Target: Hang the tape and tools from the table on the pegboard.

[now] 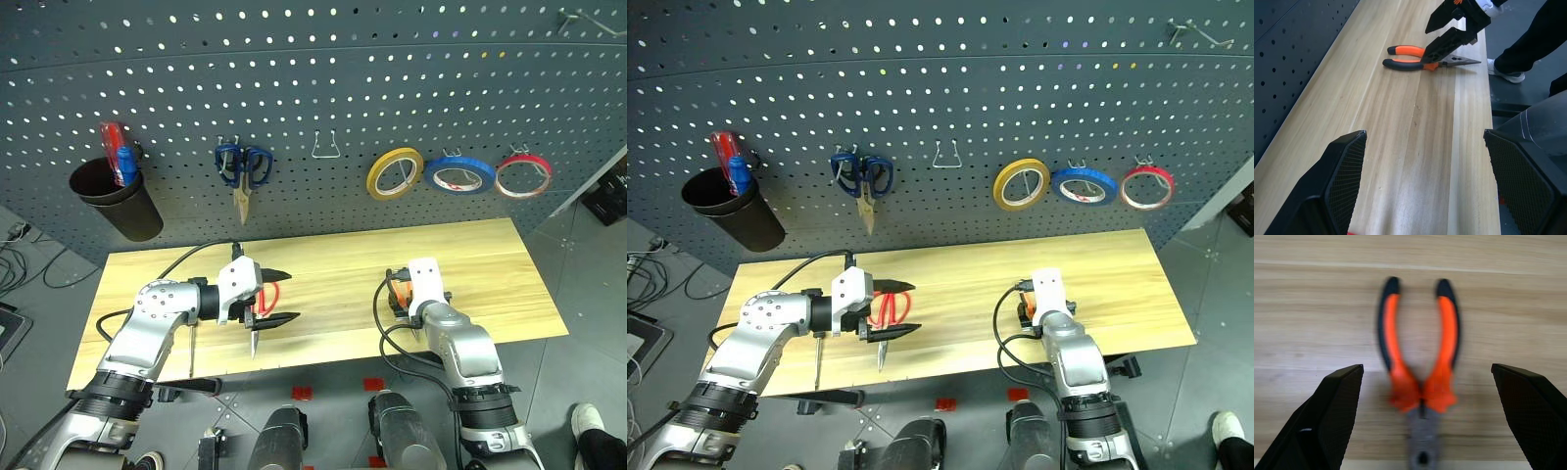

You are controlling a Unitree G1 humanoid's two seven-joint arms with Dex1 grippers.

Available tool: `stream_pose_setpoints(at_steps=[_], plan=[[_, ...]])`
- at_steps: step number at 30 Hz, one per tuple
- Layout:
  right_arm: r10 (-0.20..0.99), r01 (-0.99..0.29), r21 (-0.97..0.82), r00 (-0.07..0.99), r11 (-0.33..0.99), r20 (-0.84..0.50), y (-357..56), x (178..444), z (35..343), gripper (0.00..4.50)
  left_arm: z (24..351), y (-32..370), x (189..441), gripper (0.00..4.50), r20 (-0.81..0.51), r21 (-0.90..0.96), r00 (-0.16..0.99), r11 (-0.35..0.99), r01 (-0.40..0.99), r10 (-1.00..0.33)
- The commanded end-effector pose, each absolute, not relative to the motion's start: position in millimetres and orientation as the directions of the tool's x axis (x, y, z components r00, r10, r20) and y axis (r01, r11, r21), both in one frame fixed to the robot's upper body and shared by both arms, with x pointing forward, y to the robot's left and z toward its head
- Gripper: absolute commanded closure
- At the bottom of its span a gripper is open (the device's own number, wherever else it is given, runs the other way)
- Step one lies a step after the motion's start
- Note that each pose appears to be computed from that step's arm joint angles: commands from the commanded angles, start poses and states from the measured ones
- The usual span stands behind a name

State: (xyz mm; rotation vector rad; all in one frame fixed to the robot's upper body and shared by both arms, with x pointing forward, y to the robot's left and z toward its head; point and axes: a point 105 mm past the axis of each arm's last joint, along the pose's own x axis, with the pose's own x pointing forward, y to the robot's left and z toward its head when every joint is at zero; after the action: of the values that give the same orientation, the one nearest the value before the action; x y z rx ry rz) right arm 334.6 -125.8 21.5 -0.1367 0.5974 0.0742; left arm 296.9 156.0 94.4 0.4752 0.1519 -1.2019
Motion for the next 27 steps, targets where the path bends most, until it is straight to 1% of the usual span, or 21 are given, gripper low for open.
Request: stream_pose_setpoints(at_steps=[1, 10, 17, 20, 24, 25, 27], plan=[[0.061, -0.124, -0.074, 0.823, 0.99, -0.565, -120.4, 335.9, 18.0, 0.02, 102.2, 151.5, 295.8, 0.46, -0.341, 0.311, 0.367, 0.265, 0.913, -0.865], [0.05, -0.116, -0.071, 0.797, 0.991, -0.602, -137.8, 351.1, 6.4, 0.02, 101.6, 149.9, 297.3, 0.46, -0.33, 0.316, 0.377, 0.276, 0.908, -0.865], [0.048, -0.11, -0.054, 0.752, 0.992, -0.658, -146.8, 347.8, -7.1, 0.02, 100.1, 148.9, 297.3, 0.46, -0.323, 0.316, 0.384, 0.283, 0.905, -0.865], [0.064, -0.121, -0.041, 0.745, 0.992, -0.664, -144.1, 347.8, -7.6, 0.63, 99.0, 149.5, 297.1, 0.46, -0.32, 0.314, 0.387, 0.289, 0.904, -0.864], [0.089, -0.156, -0.042, 0.745, 0.987, -0.661, -134.8, 351.5, -7.2, 1.96, 97.9, 151.1, 296.7, 0.46, -0.305, 0.301, 0.399, 0.31, 0.902, -0.864], [0.093, -0.166, -0.05, 0.75, 0.985, -0.655, -132.7, 353.0, -6.4, 2.2, 98.1, 151.7, 296.8, 0.46, -0.298, 0.299, 0.406, 0.32, 0.899, -0.864], [0.111, -0.2, -0.083, 0.793, 0.976, -0.599, -124.2, 360.6, 7.3, 2.24, 99.6, 157.0, 298.0, 0.46, -0.271, 0.289, 0.445, 0.369, 0.883, -0.853]])
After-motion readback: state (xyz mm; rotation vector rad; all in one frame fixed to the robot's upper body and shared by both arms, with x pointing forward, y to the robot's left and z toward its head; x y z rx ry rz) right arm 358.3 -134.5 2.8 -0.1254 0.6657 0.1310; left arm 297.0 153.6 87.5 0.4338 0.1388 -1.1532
